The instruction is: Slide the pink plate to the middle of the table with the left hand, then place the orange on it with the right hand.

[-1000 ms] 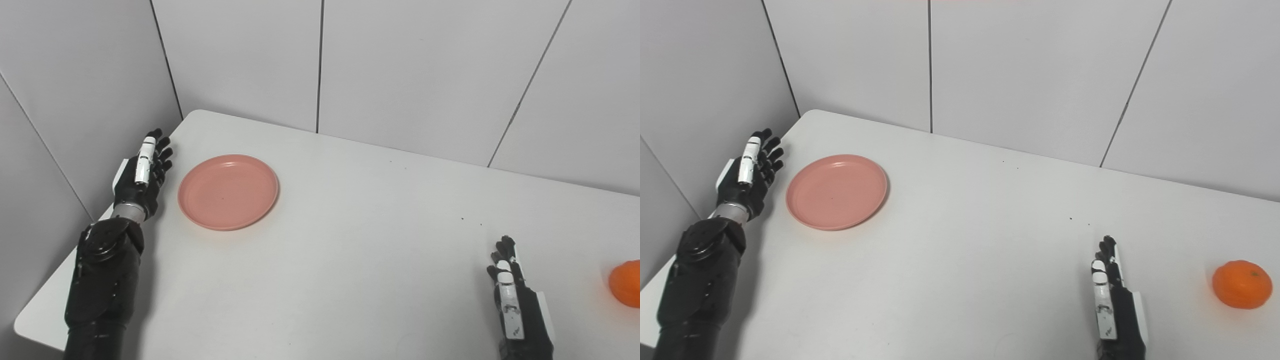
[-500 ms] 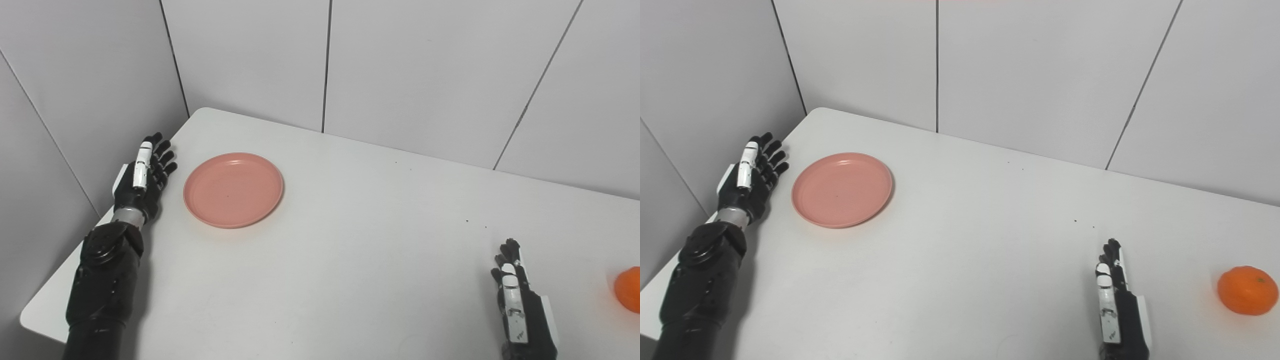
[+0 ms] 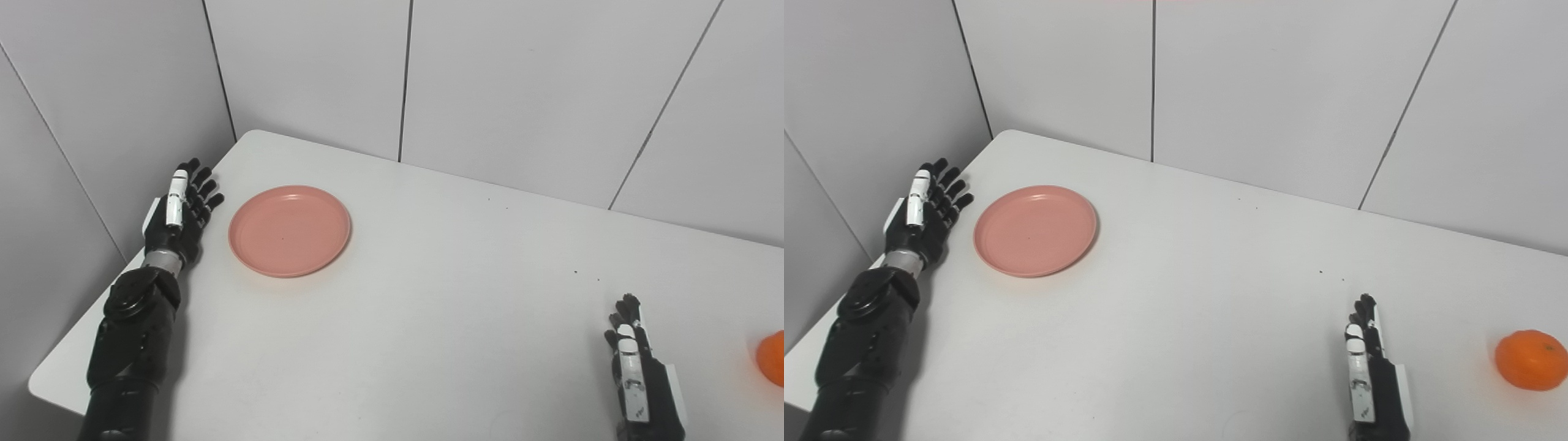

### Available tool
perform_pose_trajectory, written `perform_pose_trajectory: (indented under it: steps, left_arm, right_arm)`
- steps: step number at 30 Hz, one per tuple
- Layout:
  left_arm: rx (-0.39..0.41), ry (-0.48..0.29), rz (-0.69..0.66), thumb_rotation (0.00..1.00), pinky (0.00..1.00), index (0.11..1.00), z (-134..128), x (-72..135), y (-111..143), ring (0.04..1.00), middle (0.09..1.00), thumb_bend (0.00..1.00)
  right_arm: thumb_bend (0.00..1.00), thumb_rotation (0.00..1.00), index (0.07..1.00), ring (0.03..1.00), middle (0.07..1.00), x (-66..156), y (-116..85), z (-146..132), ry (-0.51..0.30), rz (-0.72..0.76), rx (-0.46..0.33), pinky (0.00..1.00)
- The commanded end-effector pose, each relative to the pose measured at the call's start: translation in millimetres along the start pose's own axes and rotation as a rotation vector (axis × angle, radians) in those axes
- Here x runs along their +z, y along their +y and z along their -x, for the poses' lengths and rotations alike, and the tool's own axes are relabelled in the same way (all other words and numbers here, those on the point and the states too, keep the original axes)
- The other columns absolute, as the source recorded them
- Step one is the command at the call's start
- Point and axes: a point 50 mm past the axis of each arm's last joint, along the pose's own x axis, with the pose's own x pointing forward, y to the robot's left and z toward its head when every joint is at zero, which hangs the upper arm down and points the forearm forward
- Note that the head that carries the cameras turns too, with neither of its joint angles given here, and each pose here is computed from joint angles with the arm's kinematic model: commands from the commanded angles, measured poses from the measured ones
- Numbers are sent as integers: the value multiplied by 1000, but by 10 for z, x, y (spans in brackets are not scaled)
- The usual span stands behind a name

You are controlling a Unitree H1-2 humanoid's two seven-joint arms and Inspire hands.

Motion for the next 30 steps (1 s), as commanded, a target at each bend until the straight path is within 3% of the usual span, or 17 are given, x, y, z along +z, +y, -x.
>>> perform_pose_trajectory:
  steps: [1,30]
  left_arm:
    - [-18,13,13,1000,1000,949,-54,-29,-70,973,963,357]
    - [-136,110,133,1000,931,915,59,-199,-470,923,932,368]
  right_arm:
    - [136,1000,1000,1000,1000,116,-15,-47,-68,-1,0,1000]
    - [123,1000,1000,1000,1000,108,-10,-44,-69,-7,1,1000]
